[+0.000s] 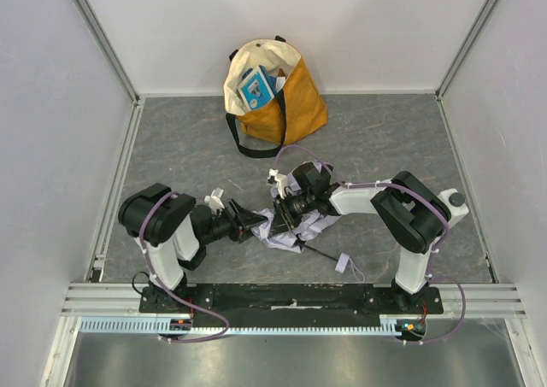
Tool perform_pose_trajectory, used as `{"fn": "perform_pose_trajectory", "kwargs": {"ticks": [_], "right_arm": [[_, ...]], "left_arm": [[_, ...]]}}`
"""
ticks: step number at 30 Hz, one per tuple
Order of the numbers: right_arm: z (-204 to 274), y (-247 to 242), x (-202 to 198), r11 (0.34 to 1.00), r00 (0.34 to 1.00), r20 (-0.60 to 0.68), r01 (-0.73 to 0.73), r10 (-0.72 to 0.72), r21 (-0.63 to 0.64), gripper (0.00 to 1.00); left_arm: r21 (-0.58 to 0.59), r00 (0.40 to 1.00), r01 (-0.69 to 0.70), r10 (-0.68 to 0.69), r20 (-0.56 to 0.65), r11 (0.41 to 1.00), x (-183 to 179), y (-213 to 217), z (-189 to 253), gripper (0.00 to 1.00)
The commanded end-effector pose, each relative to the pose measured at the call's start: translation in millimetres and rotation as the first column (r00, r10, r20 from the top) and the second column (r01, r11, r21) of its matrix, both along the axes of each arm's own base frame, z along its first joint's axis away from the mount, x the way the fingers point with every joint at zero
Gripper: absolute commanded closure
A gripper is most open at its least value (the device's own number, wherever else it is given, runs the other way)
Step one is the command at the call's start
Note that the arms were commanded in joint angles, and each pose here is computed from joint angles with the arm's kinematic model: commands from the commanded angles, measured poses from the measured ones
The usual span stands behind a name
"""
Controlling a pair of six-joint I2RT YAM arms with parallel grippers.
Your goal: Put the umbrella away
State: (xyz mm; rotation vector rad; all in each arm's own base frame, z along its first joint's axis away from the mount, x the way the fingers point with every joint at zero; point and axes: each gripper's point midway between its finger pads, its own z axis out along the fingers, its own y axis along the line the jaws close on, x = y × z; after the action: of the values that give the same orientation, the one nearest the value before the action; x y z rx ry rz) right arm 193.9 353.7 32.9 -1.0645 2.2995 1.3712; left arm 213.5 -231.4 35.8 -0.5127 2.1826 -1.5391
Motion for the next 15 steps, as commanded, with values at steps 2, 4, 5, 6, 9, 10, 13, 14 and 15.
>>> {"fn": "perform_pose_trajectory", "kwargs": {"ticks": [2,4,5,6,9,10,13,14,15], "right_arm": [[-21.8,3.2,-21.7,0.998,0.998,-0.018,-0.053,0.053,-0.017,1.00],[-24.4,3.5,-22.1,0.998,0.998,-0.017,-0.054,0.054,-0.028,1.00],[-25.1,3.2,-22.1,0.998,0.998,-0.016,-0.054,0.053,-0.035,1.00],[-26.3,3.0,-22.1,0.998,0.999,-0.010,-0.054,0.054,-0.043,1.00],[-33.0,0.6,-17.8,0.995,1.000,0.010,-0.027,0.028,-0.093,1.00],[-34.8,-0.3,-15.1,0.993,1.000,0.017,-0.014,0.016,-0.113,1.00],[-45.2,-10.0,-4.9,0.975,0.997,0.058,0.056,-0.044,-0.216,0.94],[-44.7,-11.4,-0.4,0.970,0.995,0.083,0.080,-0.062,-0.231,0.91],[-47.5,-18.0,0.2,0.957,0.993,0.093,0.100,-0.078,-0.273,0.86]], "left_arm": [[-0.037,0.999,-0.029,0.030,0.033,0.999,10.5,-6.1,-0.5,0.36],[-0.034,0.998,-0.029,0.031,0.049,0.999,10.2,-9.2,1.4,0.46],[-0.031,0.998,-0.033,0.035,0.061,0.999,11.1,-9.8,2.8,0.53],[-0.027,0.997,-0.038,0.040,0.072,0.999,12.4,-9.7,4.2,0.59],[0.018,0.997,-0.055,0.054,0.063,0.998,14.8,-6.4,-2.0,0.76],[0.025,0.996,-0.053,0.051,0.073,0.998,15.0,-6.3,-1.2,0.80],[0.049,0.997,-0.061,0.058,0.059,0.997,14.1,-3.7,-5.7,0.90],[0.055,0.998,-0.057,0.055,0.041,0.997,13.0,-3.9,-9.1,0.95],[0.061,0.998,-0.058,0.056,0.024,0.997,11.4,-3.1,-12.3,0.98]]}}
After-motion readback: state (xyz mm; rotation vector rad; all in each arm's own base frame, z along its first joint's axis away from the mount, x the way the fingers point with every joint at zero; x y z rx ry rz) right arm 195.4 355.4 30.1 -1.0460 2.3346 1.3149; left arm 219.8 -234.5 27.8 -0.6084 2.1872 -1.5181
